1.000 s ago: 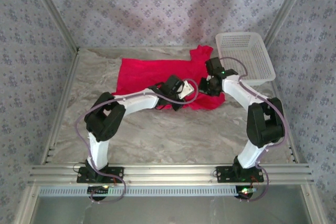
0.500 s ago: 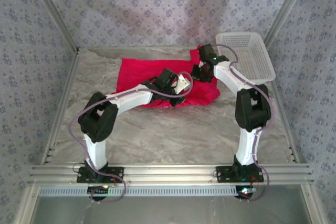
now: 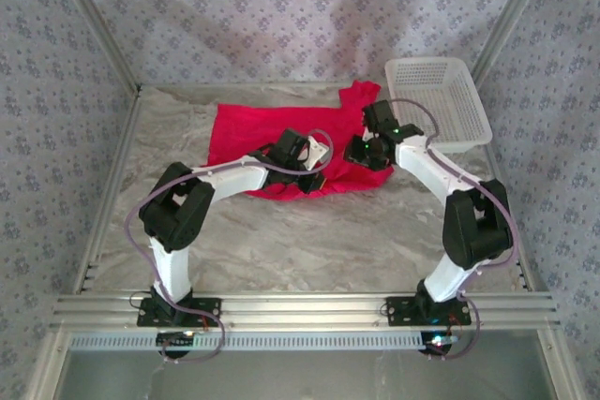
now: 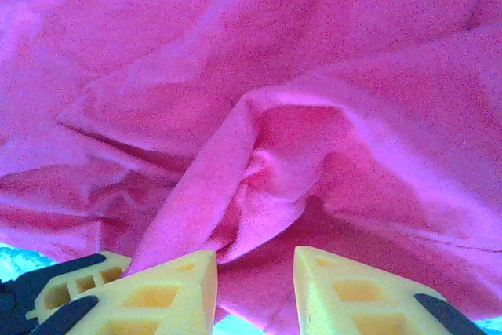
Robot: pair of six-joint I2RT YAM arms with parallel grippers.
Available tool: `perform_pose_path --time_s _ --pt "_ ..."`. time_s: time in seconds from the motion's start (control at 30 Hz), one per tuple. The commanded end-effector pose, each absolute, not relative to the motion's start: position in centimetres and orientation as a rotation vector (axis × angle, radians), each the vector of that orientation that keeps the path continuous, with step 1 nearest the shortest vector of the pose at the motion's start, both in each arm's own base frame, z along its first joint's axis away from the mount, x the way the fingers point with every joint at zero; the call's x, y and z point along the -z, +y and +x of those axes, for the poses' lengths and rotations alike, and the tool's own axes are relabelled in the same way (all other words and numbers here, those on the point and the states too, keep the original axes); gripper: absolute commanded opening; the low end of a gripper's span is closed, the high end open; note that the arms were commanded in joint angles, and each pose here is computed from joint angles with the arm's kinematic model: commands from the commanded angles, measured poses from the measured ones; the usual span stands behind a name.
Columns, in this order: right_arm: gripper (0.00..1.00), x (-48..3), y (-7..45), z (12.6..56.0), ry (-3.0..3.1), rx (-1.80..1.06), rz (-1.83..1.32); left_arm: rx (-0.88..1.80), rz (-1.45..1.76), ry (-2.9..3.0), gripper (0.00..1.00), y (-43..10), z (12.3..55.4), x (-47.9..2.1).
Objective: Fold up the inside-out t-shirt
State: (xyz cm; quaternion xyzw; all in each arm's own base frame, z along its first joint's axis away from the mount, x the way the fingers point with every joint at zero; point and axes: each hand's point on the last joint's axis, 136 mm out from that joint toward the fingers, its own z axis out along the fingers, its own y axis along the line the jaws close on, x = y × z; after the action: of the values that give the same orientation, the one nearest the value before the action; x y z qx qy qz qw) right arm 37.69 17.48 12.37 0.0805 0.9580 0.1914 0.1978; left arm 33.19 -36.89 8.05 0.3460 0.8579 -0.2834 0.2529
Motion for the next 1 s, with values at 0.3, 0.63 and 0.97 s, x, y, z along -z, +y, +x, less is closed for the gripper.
perform_pose_path --time_s 0.3,0.63,0.97 --pt "0.37 -7.2 21.0 38.2 2.753 -0.611 0.307 0.810 0.907 2.331 0.00 -36.7 33.0 -8.0" --pt "0.00 -8.5 20.5 39.1 2.715 -0.568 0.349 0.891 0.801 2.310 0.00 -35.6 34.1 -9.3" --pt "0.00 -21.0 19.1 35.4 2.541 -0.665 0.228 0.808 0.774 2.366 0.10 -33.5 35.6 -7.3"
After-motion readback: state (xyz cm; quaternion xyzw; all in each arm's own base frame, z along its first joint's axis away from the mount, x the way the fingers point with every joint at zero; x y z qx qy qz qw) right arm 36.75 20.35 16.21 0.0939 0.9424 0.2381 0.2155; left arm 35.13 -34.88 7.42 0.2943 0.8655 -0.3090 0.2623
